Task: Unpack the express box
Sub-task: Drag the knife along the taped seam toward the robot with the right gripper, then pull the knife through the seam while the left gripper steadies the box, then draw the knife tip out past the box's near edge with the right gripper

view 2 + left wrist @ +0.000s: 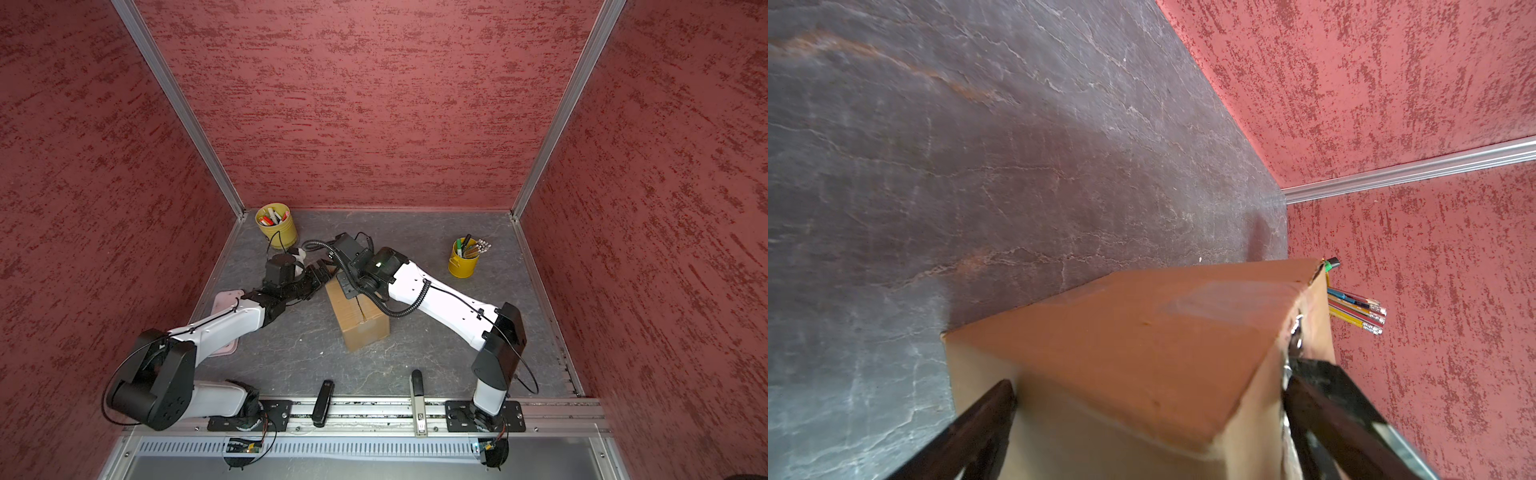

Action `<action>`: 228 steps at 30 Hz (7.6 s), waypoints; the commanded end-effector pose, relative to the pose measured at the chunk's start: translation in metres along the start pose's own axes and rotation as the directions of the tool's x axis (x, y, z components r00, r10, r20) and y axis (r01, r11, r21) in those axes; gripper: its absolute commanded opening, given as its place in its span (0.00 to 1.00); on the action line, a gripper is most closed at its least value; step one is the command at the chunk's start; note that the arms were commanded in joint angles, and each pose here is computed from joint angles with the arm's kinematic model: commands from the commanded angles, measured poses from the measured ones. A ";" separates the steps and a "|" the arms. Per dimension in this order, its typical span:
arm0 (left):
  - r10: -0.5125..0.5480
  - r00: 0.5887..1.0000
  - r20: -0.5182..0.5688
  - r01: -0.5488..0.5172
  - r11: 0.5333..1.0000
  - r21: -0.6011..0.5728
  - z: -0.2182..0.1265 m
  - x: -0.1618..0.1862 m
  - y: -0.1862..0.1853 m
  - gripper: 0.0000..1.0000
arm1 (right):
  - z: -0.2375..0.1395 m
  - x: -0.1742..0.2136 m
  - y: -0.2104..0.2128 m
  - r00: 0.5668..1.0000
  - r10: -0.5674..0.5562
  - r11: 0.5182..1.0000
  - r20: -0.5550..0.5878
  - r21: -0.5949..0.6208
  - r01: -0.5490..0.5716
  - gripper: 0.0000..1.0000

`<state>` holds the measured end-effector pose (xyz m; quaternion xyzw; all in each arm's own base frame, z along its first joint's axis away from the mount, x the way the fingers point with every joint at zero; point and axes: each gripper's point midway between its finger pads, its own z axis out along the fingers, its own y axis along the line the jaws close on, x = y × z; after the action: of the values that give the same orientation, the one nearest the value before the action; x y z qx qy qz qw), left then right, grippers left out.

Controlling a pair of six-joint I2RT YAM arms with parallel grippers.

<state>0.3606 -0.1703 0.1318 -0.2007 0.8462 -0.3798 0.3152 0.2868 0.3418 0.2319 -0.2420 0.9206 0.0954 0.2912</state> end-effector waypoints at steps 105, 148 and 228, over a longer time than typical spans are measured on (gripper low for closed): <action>-0.021 0.999 0.042 0.026 0.993 -0.118 -0.019 0.007 0.014 0.99 | -0.058 0.095 0.011 0.979 0.154 0.986 -0.134 0.086 -0.143 0.00; 0.003 0.996 -0.087 -0.009 0.998 -0.067 -0.031 0.093 -0.003 1.00 | -0.060 0.092 0.020 0.976 0.121 0.991 -0.183 0.077 -0.108 0.00; 0.000 1.000 0.020 0.003 0.986 -0.169 -0.008 0.072 0.009 1.00 | -0.130 0.135 0.018 0.965 0.181 0.976 -0.190 0.155 -0.153 0.00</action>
<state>0.3053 -0.2214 0.1258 -0.2086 0.8537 -0.3628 0.3100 0.1184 0.2774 0.2478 -0.1706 0.9662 0.0297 0.1907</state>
